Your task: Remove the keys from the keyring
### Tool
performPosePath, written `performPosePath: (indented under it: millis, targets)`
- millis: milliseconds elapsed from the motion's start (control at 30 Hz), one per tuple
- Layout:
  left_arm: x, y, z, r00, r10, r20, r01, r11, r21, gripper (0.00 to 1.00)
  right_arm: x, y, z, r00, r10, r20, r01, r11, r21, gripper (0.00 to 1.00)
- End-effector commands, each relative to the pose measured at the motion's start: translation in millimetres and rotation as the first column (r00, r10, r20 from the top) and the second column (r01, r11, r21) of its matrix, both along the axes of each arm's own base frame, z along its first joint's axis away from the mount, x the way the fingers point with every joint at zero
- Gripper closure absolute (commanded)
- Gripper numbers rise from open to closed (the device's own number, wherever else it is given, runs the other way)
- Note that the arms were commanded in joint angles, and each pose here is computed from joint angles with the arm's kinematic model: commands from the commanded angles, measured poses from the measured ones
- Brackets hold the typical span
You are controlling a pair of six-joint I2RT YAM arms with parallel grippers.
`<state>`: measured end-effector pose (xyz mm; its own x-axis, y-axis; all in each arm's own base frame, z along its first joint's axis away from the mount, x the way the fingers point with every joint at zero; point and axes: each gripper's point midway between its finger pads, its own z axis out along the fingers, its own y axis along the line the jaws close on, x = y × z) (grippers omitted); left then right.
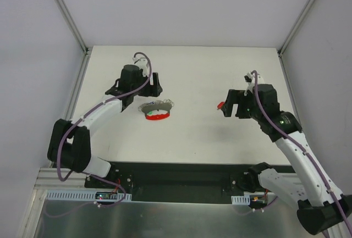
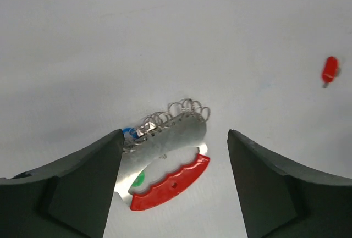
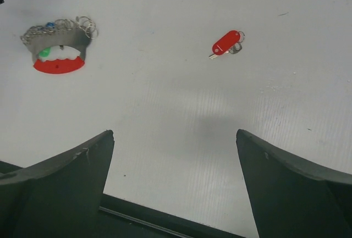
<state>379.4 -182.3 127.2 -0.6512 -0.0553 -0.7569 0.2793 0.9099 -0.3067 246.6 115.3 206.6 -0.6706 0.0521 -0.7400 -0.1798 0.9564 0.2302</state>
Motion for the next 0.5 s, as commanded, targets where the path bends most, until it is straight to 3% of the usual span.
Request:
performPosePath:
  millis: [0, 33, 233, 467]
  targets:
    - [-25.0, -19.6, 103.7, 0.955, -0.174, 0.242, 0.204, 0.973, -0.105, 0.06, -22.0, 6.1, 40.8, 0.994, 0.024, 0.11, -0.038, 0.992, 0.123, 0.04]
    - [-38.7, -21.5, 124.7, 0.933, -0.204, 0.296, 0.249, 0.961, -0.122, 0.01, -25.1, 5.1, 44.2, 0.992, 0.021, 0.122, -0.037, 0.991, 0.131, 0.04]
    - [-109.1, -34.2, 178.1, 0.803, -0.361, 0.475, 0.485, 0.858, -0.168, 0.01, -45.9, -7.1, 63.4, 0.978, -0.01, 0.21, -0.027, 0.985, 0.17, 0.04]
    - [-157.3, -32.1, 188.8, 0.689, -0.411, 0.597, 0.596, 0.79, -0.144, 0.01, -61.4, -13.0, 68.6, 0.96, -0.024, 0.279, -0.037, 0.977, 0.212, 0.04]
